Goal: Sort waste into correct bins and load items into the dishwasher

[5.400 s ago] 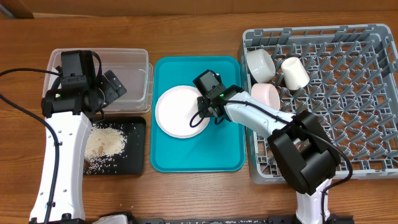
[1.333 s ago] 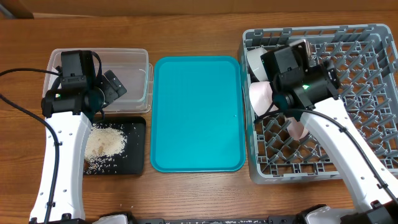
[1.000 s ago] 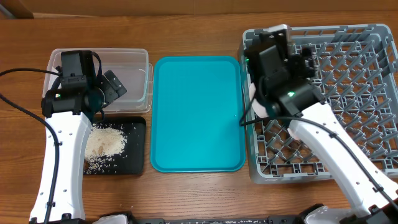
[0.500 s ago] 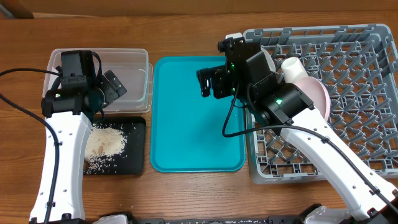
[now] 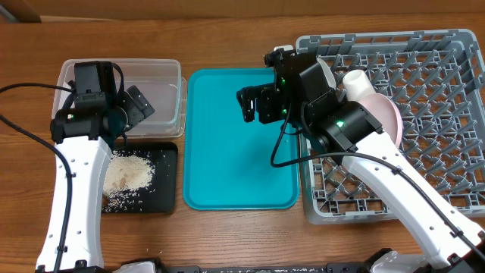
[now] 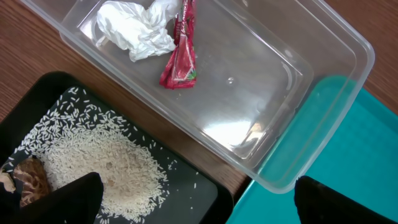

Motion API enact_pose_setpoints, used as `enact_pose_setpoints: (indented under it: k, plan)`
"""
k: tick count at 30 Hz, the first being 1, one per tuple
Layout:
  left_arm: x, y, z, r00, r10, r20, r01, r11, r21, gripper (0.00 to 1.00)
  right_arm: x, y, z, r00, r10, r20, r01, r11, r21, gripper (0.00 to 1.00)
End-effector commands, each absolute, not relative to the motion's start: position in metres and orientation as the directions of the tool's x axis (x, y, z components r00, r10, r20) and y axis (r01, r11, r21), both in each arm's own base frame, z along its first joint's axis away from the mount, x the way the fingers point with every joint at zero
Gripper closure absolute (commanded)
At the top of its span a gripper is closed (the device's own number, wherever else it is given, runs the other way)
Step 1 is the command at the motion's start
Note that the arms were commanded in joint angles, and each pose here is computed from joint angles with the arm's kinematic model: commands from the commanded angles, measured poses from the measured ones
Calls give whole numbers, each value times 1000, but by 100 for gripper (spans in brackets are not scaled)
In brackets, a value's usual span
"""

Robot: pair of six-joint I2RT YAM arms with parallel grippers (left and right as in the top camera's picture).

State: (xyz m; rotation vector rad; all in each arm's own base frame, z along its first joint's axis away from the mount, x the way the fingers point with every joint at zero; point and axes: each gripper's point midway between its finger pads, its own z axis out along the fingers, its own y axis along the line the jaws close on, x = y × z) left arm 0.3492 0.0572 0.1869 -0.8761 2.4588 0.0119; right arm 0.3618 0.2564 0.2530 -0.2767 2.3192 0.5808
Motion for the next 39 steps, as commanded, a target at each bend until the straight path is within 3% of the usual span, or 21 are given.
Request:
enact_pose_setpoints:
  k: [1, 9, 13, 14, 15, 16, 18, 20, 25, 30, 35, 39]
  plan:
    - [354, 58, 195, -629, -596, -498, -595, 782, -185, 0, 365, 259, 263, -708, -14, -706, -358, 869, 342, 0]
    - [376, 60, 210, -571, -591, -570, -571, 785, -241, 0, 365, 259, 263, -708, -14, -706, -358, 869, 342, 0]
    - [369, 38, 202, -636, -601, -484, -524, 797, -301, 1, 365, 259, 263, -708, -14, -706, -358, 869, 342, 0]
    - [374, 34, 205, -636, -594, -493, -500, 803, -323, 9, 365, 259, 263, -708, -14, -706, -358, 869, 342, 0]
    - [380, 29, 209, -646, -571, -507, -457, 821, -342, 49, 365, 259, 263, -708, -14, -706, -358, 869, 342, 0]
    - [385, 22, 214, -655, -551, -517, -410, 834, -369, 79, 365, 259, 263, -708, -14, -706, -358, 869, 342, 0]
    - [393, 8, 221, -663, -542, -517, -345, 834, -431, 82, 365, 259, 263, -708, -14, -706, -358, 869, 342, 0]
    - [395, -5, 224, -677, -524, -518, -307, 840, -448, 96, 365, 259, 263, -708, -14, -706, -358, 869, 342, 0]
    - [397, -35, 221, -737, -326, -592, -143, 931, -336, 94, 365, 259, 263, -708, -14, -706, -358, 869, 342, 0]
    - [394, -51, 208, -792, -262, -552, -101, 947, -306, 83, 365, 259, 263, -708, -14, -706, -358, 869, 342, 0]
    - [406, -52, 186, -833, -183, -522, -54, 966, -254, 64, 365, 259, 263, -708, -14, -706, -358, 869, 342, 0]
    - [414, -53, 158, -867, -114, -485, -10, 977, -211, 65, 365, 259, 263, -708, -14, -706, -358, 869, 342, 0]
